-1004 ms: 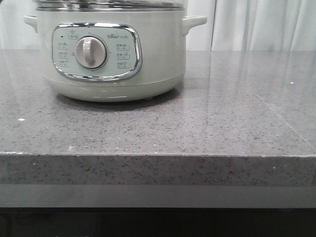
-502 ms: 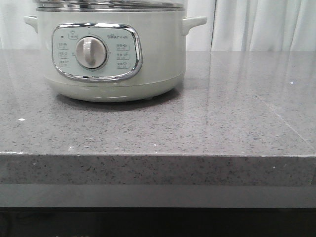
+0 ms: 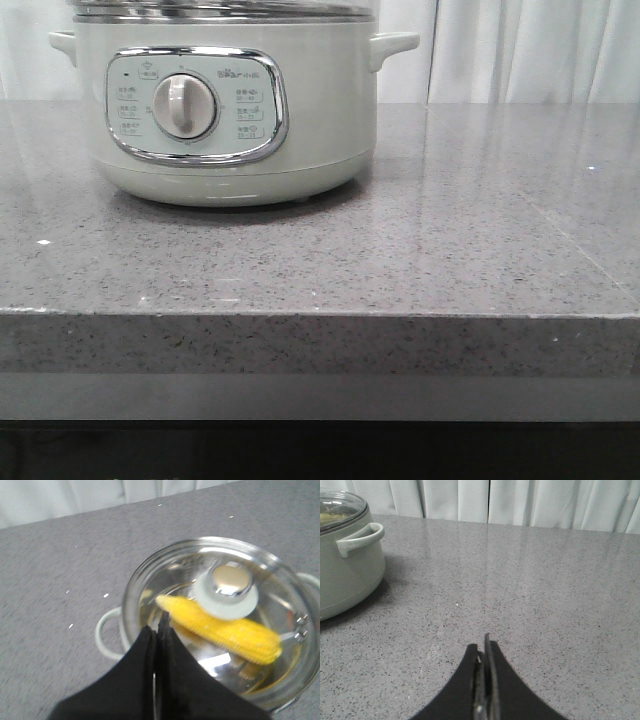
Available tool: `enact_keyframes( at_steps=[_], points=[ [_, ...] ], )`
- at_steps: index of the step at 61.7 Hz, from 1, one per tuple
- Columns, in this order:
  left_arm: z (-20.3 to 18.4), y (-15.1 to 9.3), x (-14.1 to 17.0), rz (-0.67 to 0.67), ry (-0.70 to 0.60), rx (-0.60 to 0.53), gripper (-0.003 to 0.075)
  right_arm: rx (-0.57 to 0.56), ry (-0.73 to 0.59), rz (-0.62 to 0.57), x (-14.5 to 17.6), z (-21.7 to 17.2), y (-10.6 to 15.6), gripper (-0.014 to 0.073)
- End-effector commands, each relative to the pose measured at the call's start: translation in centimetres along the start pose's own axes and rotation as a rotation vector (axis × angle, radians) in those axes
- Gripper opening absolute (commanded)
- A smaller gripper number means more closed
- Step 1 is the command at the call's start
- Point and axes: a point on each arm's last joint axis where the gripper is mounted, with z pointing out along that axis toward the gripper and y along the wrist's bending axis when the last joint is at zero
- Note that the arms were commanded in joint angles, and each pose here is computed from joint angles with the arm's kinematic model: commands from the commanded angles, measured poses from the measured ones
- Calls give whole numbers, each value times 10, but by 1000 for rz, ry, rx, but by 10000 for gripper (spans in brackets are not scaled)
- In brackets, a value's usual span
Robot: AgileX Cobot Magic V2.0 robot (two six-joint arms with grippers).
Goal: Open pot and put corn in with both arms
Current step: 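Lower the lid onto the cooker and release the knob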
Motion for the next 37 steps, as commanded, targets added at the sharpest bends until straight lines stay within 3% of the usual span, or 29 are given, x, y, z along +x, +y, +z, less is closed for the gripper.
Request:
enact_keyframes(
  at_steps=[1, 37],
  points=[
    [-25, 5, 10, -21, -142, -20, -20, 19, -102, 8, -16, -2, -1, -67],
    [-104, -2, 147, -55, -314, -16, -20, 19, -99, 8, -15, -2, -1, -67]
  ],
)
